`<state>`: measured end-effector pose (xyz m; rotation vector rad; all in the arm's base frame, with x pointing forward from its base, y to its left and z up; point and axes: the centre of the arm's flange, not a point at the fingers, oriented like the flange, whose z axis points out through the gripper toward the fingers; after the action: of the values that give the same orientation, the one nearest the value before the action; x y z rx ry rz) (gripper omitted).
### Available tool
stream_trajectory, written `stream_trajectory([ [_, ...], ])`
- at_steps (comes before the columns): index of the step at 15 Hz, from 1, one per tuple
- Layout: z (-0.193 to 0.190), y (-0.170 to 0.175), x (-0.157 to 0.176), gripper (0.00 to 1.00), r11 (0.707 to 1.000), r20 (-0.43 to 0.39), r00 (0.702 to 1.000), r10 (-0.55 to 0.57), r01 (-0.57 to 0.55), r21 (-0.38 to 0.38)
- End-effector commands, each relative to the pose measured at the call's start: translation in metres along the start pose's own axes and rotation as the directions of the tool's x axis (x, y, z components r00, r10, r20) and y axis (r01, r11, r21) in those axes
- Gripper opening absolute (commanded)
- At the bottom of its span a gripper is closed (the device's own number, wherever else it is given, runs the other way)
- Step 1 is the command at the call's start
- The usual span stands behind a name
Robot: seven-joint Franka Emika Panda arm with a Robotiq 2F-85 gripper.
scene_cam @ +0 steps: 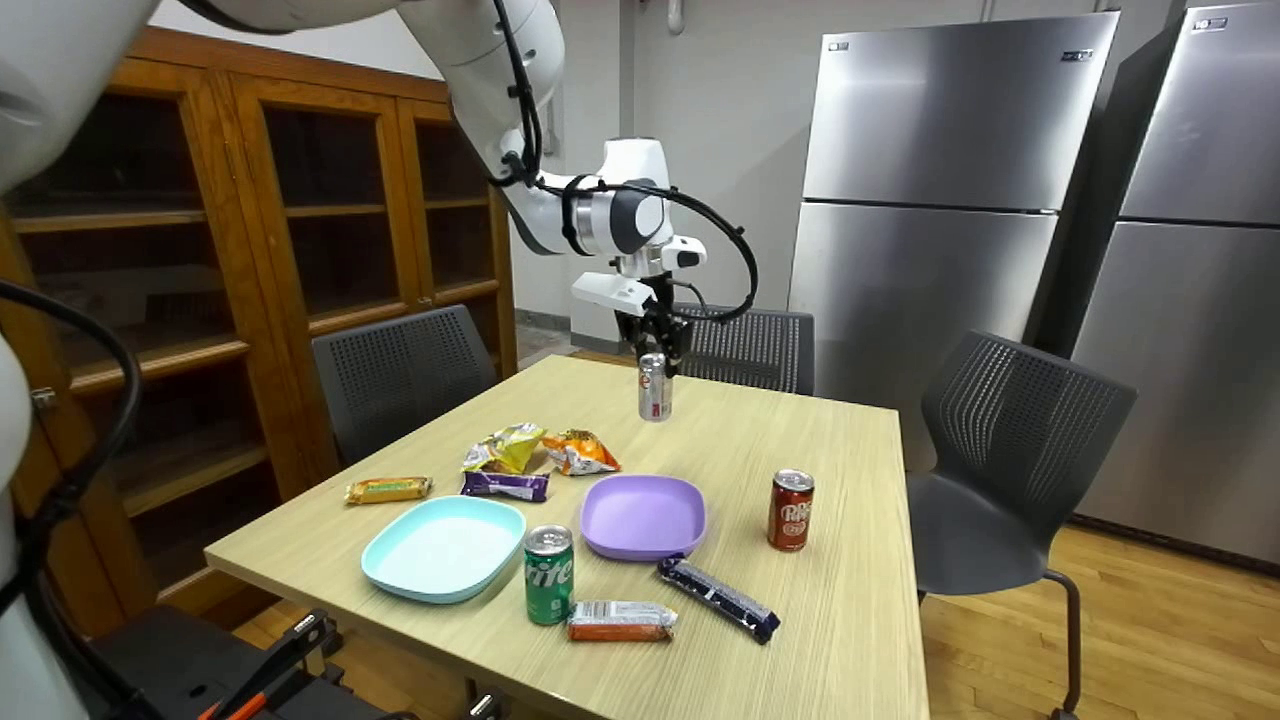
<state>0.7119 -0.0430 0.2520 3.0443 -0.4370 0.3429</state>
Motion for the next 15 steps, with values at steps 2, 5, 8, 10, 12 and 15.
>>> stream_trajectory([
  [2,-0.023,0.017,-0.053,0.38,1.000,0.050,0.999,-0.014,0.014,-0.002],
  [5,-0.019,0.026,-0.079,0.38,0.999,0.067,0.997,-0.037,0.039,-0.016],
  [8,-0.011,0.032,-0.101,0.38,0.996,0.076,0.994,-0.074,0.077,-0.038],
  [10,-0.003,0.034,-0.113,0.38,0.993,0.069,0.993,-0.101,0.105,-0.052],
  [12,0.007,0.033,-0.122,0.38,0.989,0.054,0.990,-0.130,0.133,-0.068],
  [15,0.022,0.030,-0.129,0.38,0.985,0.045,0.987,-0.154,0.156,-0.066],
])
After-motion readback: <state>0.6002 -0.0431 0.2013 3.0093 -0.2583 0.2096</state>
